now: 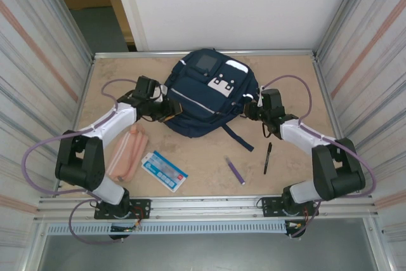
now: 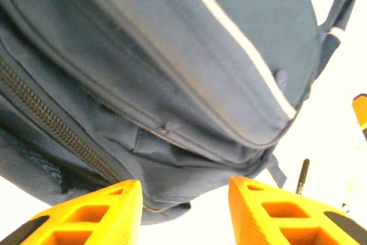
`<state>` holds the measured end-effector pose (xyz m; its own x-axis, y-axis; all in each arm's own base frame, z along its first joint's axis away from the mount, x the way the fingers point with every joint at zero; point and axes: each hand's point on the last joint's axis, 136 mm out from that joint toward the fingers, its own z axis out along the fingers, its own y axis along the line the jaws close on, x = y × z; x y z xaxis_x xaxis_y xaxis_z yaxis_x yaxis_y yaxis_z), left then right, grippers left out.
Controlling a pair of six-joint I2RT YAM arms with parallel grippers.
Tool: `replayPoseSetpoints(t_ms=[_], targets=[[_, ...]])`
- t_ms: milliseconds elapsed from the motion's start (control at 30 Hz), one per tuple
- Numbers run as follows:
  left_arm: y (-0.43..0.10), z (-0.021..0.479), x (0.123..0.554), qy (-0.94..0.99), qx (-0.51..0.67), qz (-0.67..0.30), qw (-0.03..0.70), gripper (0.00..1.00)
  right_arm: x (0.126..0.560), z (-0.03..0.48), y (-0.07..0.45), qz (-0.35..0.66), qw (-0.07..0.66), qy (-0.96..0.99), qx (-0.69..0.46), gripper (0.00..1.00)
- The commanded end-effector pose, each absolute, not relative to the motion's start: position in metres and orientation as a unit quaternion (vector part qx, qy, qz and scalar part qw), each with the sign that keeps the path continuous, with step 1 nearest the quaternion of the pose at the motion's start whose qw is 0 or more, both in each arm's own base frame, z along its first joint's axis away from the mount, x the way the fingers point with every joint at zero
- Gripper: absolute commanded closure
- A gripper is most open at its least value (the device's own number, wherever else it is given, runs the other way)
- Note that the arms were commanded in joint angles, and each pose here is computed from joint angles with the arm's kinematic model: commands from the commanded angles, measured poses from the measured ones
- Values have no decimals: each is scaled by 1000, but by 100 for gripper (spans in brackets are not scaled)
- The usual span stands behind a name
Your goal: Pack books, pencil case, and school supplies into a backpack
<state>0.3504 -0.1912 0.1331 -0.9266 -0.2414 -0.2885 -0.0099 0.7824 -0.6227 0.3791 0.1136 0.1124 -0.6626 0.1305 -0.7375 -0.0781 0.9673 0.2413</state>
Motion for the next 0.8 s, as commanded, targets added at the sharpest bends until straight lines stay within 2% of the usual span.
replayPoseSetpoints(t_ms=[0, 100, 133, 167, 433, 500, 567, 667, 733, 767], targets=[[-186, 175, 370, 919, -57, -308, 240, 50, 381, 142, 104, 93, 458, 884, -6, 50], [-183, 169, 382, 931, -71, -269, 236, 48, 383, 167, 94, 71, 504, 861, -6, 48], [-184, 166, 384, 933, -76, -263, 233, 48, 384, 174, 91, 64, 515, 855, -3, 38], [-186, 162, 387, 935, -81, -258, 231, 47, 384, 181, 88, 58, 526, 849, -1, 1], [-194, 120, 406, 945, -112, -235, 196, 43, 386, 207, 76, 37, 554, 831, 9, 1], [-197, 110, 408, 949, -114, -228, 184, 43, 387, 216, 55, 4, 578, 814, 64, 1], [-199, 99, 411, 952, -122, -222, 175, 43, 385, 224, 49, 16, 600, 794, 98, 1], [-205, 92, 421, 951, -124, -226, 171, 43, 379, 220, 42, 67, 564, 802, 184, 1], [-206, 93, 430, 951, -120, -223, 179, 47, 387, 212, 64, 131, 536, 824, 129, 1], [-207, 96, 435, 950, -115, -225, 181, 57, 390, 209, 78, 159, 521, 834, 87, 1]])
